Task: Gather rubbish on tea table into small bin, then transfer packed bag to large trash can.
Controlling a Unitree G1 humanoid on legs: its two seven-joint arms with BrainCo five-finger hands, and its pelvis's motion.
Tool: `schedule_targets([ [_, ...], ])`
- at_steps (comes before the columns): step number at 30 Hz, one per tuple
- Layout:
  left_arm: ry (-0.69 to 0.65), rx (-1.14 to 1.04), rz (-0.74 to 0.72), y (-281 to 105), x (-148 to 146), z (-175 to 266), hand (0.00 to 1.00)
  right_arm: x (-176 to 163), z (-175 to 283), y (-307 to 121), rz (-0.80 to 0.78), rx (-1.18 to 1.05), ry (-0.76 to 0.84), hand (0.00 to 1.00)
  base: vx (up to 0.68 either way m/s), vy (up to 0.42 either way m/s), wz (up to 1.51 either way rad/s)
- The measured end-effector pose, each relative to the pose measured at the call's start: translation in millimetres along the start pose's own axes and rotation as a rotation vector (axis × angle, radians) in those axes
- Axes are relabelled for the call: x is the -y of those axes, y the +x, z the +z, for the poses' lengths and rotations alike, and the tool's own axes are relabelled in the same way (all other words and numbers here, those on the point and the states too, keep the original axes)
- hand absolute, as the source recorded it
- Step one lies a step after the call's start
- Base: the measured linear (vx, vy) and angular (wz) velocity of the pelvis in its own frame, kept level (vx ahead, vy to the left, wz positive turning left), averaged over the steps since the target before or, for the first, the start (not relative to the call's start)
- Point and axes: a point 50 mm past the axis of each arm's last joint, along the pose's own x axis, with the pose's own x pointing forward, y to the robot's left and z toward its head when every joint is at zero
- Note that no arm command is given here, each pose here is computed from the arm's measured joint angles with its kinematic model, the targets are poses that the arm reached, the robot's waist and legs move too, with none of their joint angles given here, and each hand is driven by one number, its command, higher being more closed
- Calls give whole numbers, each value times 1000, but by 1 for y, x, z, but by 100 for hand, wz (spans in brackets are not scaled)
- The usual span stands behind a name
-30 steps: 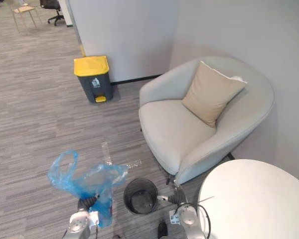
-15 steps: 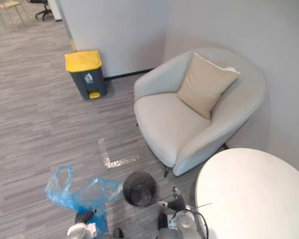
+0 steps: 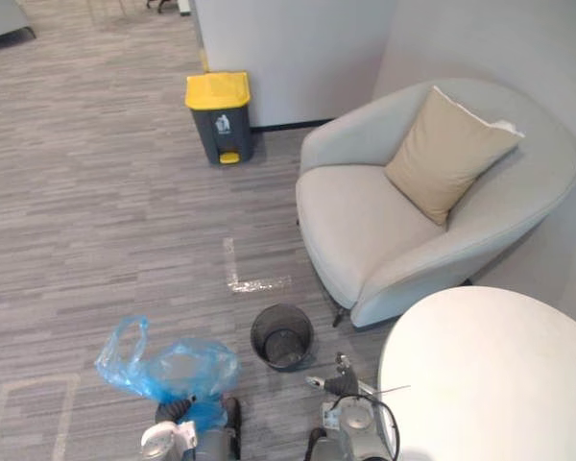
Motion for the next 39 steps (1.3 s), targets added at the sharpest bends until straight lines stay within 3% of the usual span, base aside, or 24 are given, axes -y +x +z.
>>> schedule_targets([
  [6, 10, -25, -33, -1, 11, -3, 100, 19, -15, -4, -96, -57, 32, 0, -148, 113, 58],
  [10, 112, -36, -22, 2, -5, -6, 100, 14, -34, -10, -100, -139, 60, 0, -48, 177, 39],
  [16, 144, -81, 7, 2, -19, -16, 100, 12, -46, -12, -93, -213, 52, 0, 7, 71, 14],
  [25, 122, -77, 7, 1, -16, -15, 100, 27, -51, -13, -142, -235, 52, 0, 155, 64, 43],
  [29, 86, -79, 44, 3, -24, -13, 100, 16, -41, -10, -127, -196, 87, 0, 340, -55, 78],
  [37, 35, -61, -40, 4, 15, -3, 100, 26, -36, -9, -167, -166, 109, 0, 524, -122, 48],
  [39, 25, -49, -28, 4, 11, -1, 100, 18, -35, -9, -147, -170, 112, 0, 677, -103, -3],
])
